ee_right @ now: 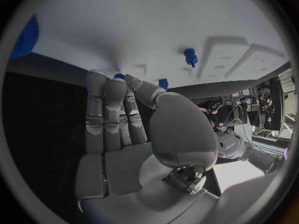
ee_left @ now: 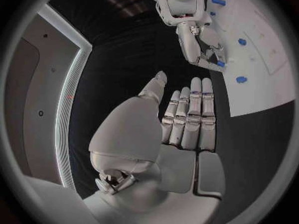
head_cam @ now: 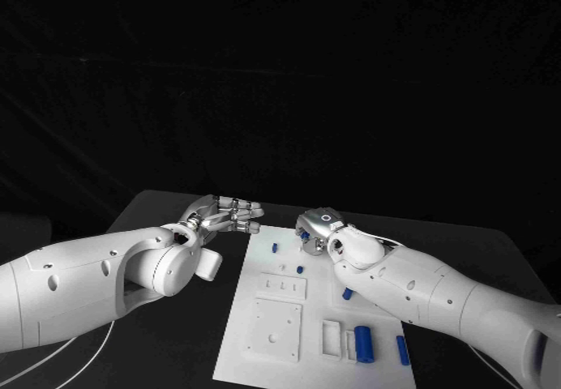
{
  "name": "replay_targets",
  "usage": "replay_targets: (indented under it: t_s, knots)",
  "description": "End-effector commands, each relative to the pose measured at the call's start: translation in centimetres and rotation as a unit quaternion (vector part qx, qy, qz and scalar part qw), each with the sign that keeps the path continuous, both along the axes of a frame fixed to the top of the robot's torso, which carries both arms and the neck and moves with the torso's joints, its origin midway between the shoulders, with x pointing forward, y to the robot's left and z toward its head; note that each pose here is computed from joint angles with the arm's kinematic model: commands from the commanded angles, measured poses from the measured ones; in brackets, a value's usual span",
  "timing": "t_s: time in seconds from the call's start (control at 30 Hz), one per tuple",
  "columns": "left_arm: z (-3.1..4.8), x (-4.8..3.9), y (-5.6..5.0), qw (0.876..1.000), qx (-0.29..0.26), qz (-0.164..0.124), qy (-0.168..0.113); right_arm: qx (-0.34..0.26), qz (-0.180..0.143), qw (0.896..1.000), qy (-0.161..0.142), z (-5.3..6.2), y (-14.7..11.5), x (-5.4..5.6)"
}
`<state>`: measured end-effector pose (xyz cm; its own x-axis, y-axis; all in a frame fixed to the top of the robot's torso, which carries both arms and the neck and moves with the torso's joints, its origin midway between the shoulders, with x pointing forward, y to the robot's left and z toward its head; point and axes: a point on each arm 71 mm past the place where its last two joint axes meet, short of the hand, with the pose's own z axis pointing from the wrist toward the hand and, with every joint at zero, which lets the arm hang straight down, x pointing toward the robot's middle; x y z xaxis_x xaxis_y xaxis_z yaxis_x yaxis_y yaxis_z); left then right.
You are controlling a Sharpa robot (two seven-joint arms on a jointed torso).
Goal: Assemble the parts on the task board
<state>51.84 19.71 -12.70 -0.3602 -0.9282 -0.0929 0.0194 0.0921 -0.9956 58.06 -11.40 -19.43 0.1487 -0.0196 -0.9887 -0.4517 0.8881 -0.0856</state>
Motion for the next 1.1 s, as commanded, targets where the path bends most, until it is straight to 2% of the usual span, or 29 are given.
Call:
replay_targets:
  t_s: [0.03, 0.57, 1.1]
  knots:
    - [0.28, -0.04, -0.31, 1.000, -0.001, -0.010, -0.004, -0.011, 0.007, 1.000, 0.024, -0.73, 0.00, -0.12]
    - [0.35, -0.02, -0.26, 1.000, 0.000, -0.009, -0.005, -0.003, 0.009, 0.999, 0.034, -0.77, -0.06, -0.23]
    - [0.39, 0.04, -0.06, 1.000, 0.001, -0.007, -0.006, 0.031, 0.009, 0.999, 0.011, -0.18, -0.70, -0.38]
